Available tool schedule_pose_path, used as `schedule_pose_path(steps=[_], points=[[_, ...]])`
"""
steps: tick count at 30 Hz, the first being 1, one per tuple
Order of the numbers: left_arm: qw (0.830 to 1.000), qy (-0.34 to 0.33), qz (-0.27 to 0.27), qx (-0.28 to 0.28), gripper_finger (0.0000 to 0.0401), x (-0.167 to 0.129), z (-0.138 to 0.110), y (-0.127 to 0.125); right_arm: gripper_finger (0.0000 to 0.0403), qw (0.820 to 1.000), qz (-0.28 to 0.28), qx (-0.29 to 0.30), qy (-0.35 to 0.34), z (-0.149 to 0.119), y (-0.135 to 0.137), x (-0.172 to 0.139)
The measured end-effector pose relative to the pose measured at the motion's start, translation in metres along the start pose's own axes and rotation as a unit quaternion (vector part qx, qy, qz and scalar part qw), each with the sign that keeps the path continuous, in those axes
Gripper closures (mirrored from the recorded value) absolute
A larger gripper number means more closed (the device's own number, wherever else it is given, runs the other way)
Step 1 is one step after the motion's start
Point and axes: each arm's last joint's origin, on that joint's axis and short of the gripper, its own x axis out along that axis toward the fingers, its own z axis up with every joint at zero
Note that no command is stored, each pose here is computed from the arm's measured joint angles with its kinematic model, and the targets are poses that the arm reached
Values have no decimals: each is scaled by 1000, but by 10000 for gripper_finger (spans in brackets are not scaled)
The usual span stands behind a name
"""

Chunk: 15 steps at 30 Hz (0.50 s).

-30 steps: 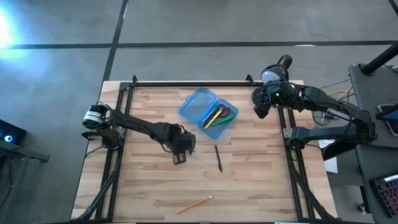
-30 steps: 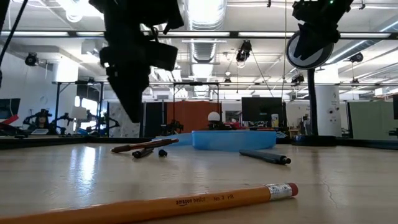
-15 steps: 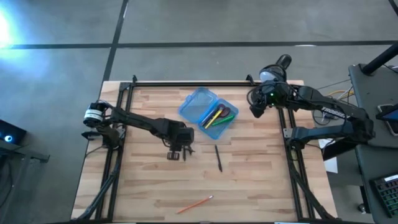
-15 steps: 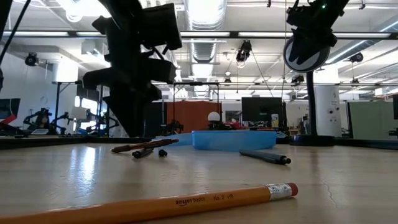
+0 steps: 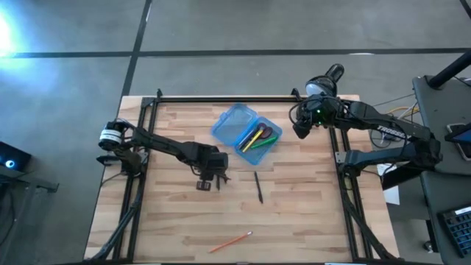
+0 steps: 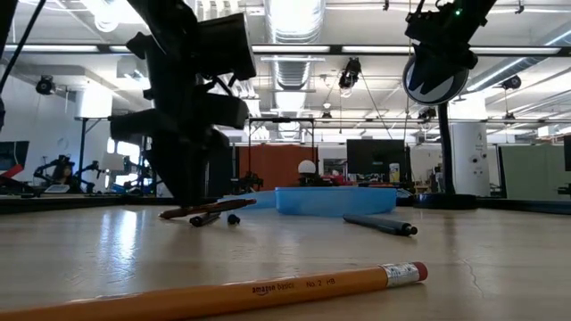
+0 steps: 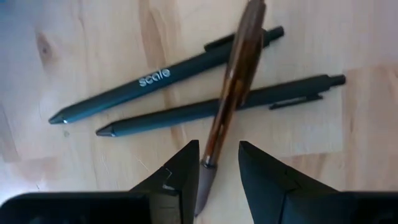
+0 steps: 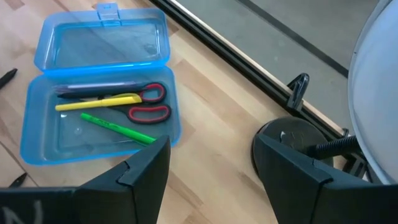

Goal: Pick & place school supplies into a supply box
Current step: Put the brown pen into the blue supply box

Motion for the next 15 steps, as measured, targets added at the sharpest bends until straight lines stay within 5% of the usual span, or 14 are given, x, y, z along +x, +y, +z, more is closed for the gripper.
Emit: schedule_pose_path(steps=[15], points=[[999,9,21,-32,305,16,0,1,179,1000,0,0,0,0,0,0]])
